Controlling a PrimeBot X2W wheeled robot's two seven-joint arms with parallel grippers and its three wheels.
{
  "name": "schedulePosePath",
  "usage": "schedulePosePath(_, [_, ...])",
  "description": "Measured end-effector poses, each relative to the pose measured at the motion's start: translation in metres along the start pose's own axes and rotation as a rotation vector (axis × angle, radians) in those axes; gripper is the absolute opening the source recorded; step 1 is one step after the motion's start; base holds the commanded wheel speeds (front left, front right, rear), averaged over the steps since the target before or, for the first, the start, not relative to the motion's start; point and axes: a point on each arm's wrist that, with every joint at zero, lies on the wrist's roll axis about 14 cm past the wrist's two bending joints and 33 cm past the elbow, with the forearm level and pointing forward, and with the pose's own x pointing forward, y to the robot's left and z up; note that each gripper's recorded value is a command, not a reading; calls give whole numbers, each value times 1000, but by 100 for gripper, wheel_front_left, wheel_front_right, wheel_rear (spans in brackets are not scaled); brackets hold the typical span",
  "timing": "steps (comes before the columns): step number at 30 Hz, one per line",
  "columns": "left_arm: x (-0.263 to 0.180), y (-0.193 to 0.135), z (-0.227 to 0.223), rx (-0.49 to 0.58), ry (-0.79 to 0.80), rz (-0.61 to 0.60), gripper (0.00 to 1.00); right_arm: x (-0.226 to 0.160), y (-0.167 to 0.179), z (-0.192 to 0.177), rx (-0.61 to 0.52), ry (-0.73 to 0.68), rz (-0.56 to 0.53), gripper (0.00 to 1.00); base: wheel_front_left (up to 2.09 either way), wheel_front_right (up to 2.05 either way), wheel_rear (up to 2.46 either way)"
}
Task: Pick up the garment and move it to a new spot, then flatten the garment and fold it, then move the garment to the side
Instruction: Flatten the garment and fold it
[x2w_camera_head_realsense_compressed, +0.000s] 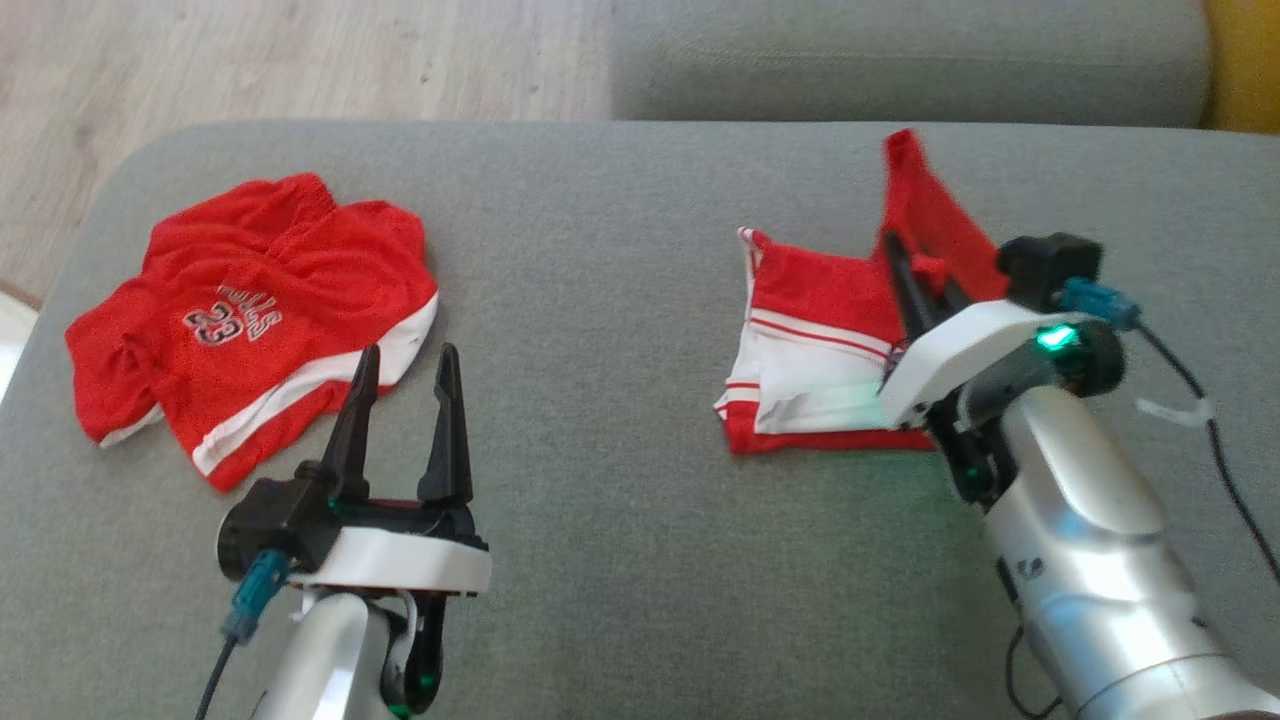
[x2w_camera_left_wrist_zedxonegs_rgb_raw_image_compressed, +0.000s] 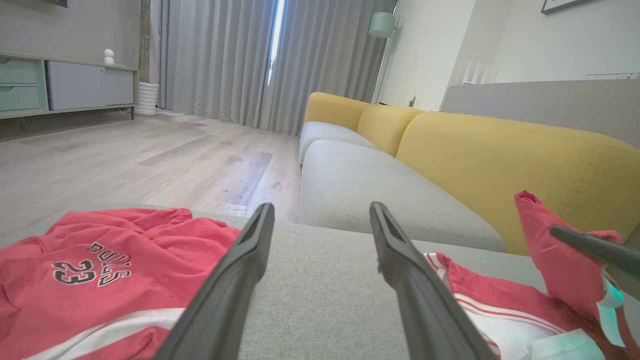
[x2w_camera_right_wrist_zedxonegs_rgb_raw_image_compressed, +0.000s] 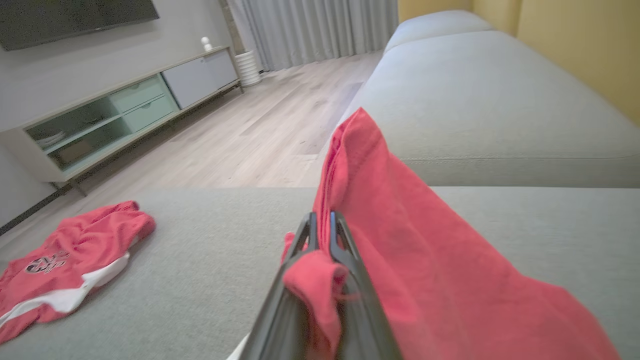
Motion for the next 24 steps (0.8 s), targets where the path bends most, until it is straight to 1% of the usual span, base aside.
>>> schedulePosePath(2, [-1,4,-3,1,10,12,100,4,13,-11,-2,30,40,0,0,0,0])
schedulePosePath(3, [-1,4,-3,1,10,12,100,4,13,-11,-2,30,40,0,0,0,0])
schedulePosePath(9, [-3,13,-9,4,27,38,100,8,40,-36,-27,100,126,0,0,0,0])
schedulePosePath(13, [-3,14,-9,4,28,40,100,7,46,-47,-18,130,145,0,0,0,0])
schedulePosePath(15, [-2,13,-9,3,28,38,100,5,44,-53,-8,148,138,0,0,0,0])
schedulePosePath(16, [-1,13,-9,3,29,38,100,4,43,-58,-8,163,135,36,0,0,0])
schedulePosePath(17, [-1,13,-10,1,30,39,100,3,44,-62,-10,174,139,100,0,0,0])
schedulePosePath(20, [0,12,-12,-2,35,35,100,1,57,-64,19,181,176,100,0,0,0])
schedulePosePath(24, [3,8,-14,-5,40,24,100,-1,75,-55,55,143,231,100,0,0,0])
